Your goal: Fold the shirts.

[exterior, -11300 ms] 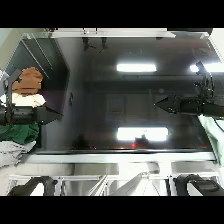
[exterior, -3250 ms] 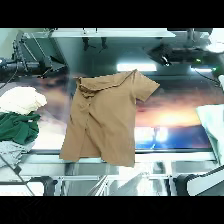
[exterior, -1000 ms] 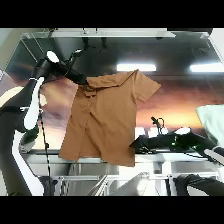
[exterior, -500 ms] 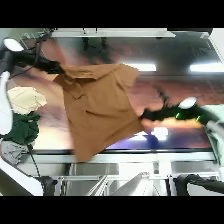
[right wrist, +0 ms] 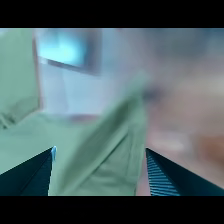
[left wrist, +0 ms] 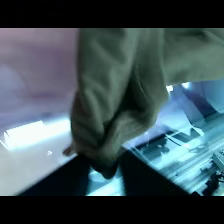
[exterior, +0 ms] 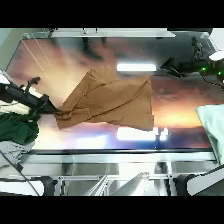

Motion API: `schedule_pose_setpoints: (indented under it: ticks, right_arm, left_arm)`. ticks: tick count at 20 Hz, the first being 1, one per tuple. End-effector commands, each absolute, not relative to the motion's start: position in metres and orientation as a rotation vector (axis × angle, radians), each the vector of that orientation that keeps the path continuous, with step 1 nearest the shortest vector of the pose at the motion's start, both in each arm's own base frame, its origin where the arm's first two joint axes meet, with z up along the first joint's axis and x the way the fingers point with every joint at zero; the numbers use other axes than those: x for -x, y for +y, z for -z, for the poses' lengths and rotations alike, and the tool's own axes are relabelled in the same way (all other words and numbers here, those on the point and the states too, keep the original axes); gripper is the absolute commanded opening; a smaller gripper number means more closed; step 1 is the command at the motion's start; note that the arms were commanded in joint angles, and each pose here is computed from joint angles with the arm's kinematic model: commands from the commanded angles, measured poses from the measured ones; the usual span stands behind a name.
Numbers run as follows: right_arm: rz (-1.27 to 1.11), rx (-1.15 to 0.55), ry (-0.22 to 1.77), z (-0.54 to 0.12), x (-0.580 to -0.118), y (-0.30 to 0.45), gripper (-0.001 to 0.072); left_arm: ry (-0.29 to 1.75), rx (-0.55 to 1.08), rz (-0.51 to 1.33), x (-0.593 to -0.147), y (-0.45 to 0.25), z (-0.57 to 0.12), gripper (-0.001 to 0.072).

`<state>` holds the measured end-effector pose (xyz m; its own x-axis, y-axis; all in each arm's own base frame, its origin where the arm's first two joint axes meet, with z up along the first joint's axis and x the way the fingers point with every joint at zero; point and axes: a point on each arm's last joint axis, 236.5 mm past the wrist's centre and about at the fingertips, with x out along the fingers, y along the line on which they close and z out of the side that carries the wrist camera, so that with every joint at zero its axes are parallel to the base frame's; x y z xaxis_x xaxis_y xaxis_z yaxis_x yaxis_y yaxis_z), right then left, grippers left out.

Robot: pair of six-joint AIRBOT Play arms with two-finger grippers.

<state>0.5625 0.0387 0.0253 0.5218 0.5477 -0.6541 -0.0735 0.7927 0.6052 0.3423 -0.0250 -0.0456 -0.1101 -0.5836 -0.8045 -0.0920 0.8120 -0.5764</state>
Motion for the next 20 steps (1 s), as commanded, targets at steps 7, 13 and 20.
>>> schedule_pose_setpoints:
  ticks: [7,13,20]
  right_arm:
    - [-0.536,-0.680,1.299,0.002,-0.473,0.017,0.0615]
    - [-0.585,-0.908,1.667,0.100,-0.352,0.071,0.0495]
    - [-0.643,-0.991,1.774,0.116,-0.300,0.105,0.0494]
  left_arm:
    - [1.501,0.483,0.365,-0.345,-0.017,0.049,0.0710]
    - [1.549,0.385,0.421,-0.331,-0.014,0.051,0.0709]
    - [1.542,0.257,0.490,-0.342,-0.038,0.053,0.0709]
